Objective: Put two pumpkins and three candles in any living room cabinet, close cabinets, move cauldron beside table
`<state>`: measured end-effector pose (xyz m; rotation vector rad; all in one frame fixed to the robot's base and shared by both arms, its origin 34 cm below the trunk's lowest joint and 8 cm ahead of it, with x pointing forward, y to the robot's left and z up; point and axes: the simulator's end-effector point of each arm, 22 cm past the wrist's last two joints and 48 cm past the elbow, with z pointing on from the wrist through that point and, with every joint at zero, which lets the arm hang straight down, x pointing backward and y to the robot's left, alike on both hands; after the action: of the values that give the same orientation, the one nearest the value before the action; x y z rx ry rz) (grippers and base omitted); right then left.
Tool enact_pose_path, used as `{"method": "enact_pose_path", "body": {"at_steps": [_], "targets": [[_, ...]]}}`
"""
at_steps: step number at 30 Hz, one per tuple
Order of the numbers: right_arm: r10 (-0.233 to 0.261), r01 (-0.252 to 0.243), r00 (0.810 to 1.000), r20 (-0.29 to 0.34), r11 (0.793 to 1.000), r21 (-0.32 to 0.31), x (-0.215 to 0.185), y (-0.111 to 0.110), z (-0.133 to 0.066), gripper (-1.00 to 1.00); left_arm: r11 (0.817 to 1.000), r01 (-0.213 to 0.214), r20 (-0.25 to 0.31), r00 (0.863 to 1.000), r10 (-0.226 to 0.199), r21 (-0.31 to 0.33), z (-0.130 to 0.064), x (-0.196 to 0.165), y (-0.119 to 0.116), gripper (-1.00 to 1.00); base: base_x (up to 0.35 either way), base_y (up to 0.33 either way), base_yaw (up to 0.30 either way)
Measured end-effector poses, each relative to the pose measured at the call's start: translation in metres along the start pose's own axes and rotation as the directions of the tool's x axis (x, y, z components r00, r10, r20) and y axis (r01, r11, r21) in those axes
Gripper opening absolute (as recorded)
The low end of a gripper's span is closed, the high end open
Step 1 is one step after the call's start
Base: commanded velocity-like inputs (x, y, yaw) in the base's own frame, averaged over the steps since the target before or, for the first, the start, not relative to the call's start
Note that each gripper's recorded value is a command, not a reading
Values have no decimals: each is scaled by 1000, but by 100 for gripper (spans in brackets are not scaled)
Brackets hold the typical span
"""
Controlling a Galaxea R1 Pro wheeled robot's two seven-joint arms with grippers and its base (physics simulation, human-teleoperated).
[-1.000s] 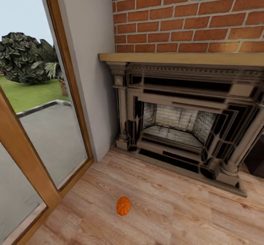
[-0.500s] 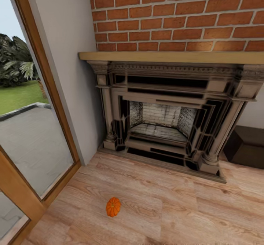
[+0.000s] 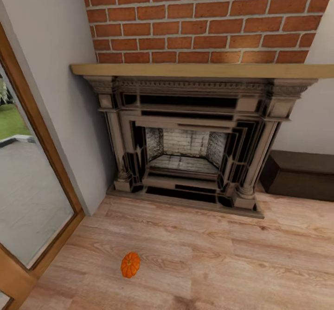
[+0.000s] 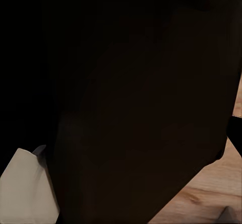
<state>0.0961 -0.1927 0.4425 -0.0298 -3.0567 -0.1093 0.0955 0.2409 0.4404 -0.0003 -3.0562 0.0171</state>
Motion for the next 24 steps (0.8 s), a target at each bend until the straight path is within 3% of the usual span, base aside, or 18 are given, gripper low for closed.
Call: {"method": "enact_pose_path", "body": {"at_steps": [24], "targets": [[1, -1, 1000, -13, 1000, 0, 5, 0, 0, 100, 1000, -1, -12, 1000, 1, 0, 0, 5, 0, 100, 0, 0, -261]]}}
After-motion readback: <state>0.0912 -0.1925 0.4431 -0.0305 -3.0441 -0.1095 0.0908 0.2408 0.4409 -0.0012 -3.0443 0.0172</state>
